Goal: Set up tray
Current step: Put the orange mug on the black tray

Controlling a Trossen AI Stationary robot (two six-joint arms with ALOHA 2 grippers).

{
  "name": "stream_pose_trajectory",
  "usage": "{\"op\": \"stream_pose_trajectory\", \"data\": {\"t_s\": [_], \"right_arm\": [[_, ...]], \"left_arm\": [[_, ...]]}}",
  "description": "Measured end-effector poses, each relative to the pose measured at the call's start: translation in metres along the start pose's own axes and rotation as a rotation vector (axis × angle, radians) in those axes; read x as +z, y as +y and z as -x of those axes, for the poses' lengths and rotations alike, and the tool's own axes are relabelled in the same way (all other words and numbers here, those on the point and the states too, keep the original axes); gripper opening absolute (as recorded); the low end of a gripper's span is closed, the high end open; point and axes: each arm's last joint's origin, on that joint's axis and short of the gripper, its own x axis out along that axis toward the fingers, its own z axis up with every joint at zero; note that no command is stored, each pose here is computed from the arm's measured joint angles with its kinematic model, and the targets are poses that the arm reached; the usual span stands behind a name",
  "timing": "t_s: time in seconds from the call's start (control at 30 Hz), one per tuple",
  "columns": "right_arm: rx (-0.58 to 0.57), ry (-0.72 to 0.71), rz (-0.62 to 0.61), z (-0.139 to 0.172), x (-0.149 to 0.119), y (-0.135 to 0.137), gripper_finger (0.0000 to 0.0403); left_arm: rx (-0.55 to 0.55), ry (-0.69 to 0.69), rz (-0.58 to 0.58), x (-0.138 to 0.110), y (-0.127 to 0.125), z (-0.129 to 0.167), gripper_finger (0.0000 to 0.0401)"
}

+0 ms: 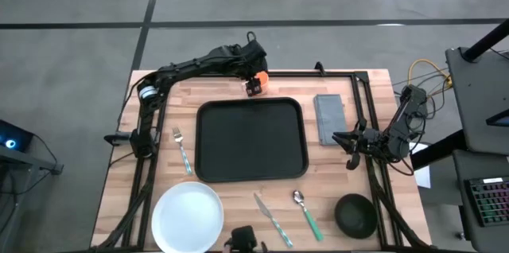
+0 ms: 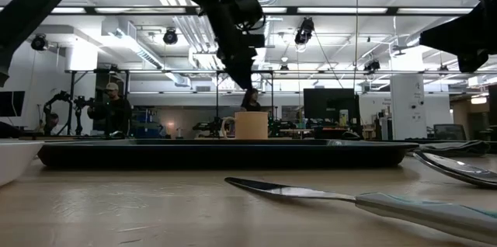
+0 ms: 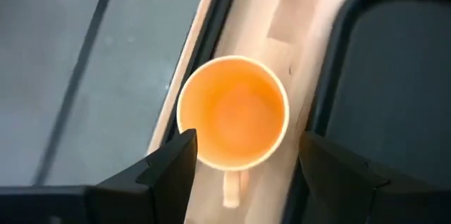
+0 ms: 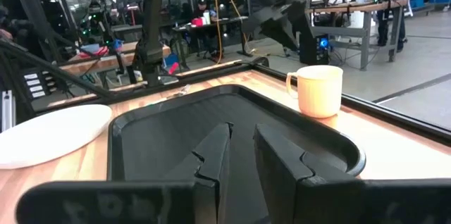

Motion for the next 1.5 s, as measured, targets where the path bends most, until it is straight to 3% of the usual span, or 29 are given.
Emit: {"op": "stream_pose_trajectory", "data": {"t_s": [0.2, 0.33, 1.07, 1.2, 1.37, 1.5], "right_arm": [[-0.003, -0.001, 0.009, 0.0, 0.0, 0.0, 0.0059], [-0.007, -0.001, 0.012, 0.0, 0.0, 0.0, 0.0059], [-0.006, -0.003, -0.005, 0.0, 0.0, 0.0, 0.0059], [-0.006, -0.003, -0.006, 0.0, 0.0, 0.0, 0.0059], [-0.005, -0.004, -0.012, 0.0, 0.001, 0.0, 0.0059], [-0.001, -0.005, -0.016, 0.0, 0.001, 0.0, 0.0059]], "left_arm": [[0.014, -0.044, 0.223, 0.002, 0.0, -0.007, 0.0228], [0.013, -0.071, 0.28, -0.002, -0.006, -0.019, 0.0228], [0.005, -0.126, 0.26, -0.032, -0.029, -0.066, 0.0225], [0.006, -0.122, 0.254, -0.034, -0.028, -0.068, 0.017], [0.009, -0.119, 0.221, -0.035, -0.028, -0.068, 0.0022], [0.016, -0.112, 0.188, -0.036, -0.028, -0.068, 0.0004]]}}
